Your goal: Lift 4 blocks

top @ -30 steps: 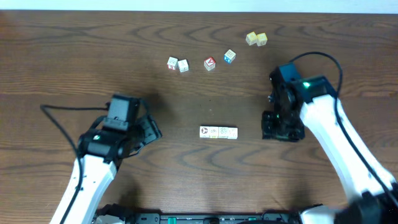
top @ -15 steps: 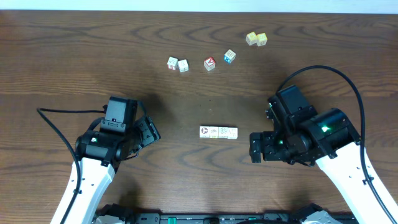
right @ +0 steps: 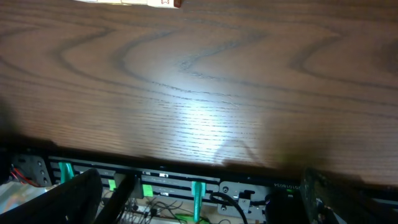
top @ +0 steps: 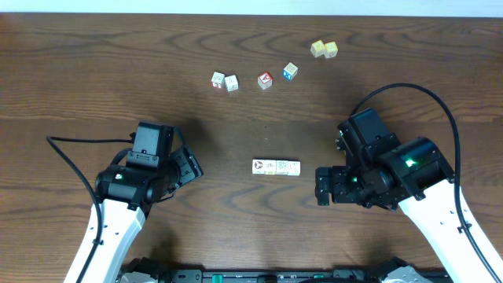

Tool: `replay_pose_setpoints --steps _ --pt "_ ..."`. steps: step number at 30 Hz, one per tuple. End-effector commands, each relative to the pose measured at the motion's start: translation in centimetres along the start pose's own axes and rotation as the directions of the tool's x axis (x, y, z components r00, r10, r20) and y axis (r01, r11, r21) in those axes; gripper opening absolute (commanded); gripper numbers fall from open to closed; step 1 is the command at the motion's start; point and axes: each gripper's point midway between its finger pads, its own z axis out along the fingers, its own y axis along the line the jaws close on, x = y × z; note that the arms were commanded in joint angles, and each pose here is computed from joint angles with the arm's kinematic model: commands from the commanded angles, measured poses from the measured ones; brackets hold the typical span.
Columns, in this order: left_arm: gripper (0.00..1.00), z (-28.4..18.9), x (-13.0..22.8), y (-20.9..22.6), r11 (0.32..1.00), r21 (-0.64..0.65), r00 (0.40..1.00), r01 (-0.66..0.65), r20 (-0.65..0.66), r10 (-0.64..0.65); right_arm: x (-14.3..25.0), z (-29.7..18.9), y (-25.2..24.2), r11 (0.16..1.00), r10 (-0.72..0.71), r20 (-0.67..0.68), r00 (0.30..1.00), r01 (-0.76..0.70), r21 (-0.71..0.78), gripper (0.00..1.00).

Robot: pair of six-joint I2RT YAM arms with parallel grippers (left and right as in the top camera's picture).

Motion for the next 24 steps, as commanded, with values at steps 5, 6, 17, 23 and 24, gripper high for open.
replay_pose_setpoints --steps 5,6,17,23,24 --pt "0.73 -0.4 -0.6 0.0 1.0 -0.002 1.0 0.004 0.02 -0.004 0.2 0.1 0.0 1.0 0.009 -0.004 1.0 -0.009 0.003 0.99" --pt "0.73 -0.4 -0.6 0.0 1.0 -0.002 1.0 0.004 0.02 -0.004 0.2 0.2 0.0 1.0 0.01 -0.006 1.0 -0.01 0.005 0.99" --pt "0.74 -0.4 -0.6 0.0 1.0 -0.002 1.0 0.004 0.02 -0.004 -3.1 -2.4 -3.1 0.996 -0.025 0.237 0.971 0.005 0.087 0.99" --pt "0.73 -0.4 -0.6 0.0 1.0 -0.002 1.0 0.004 0.02 -0.004 -7.0 -6.5 -2.6 0.98 -0.125 0.618 0.776 0.196 -0.047 0.99" --pt "0.74 -0.4 -0.6 0.0 1.0 -0.002 1.0 0.004 0.02 -0.004 -7.0 -6.9 -2.7 0.976 -0.126 0.662 0.739 0.212 -0.052 0.99"
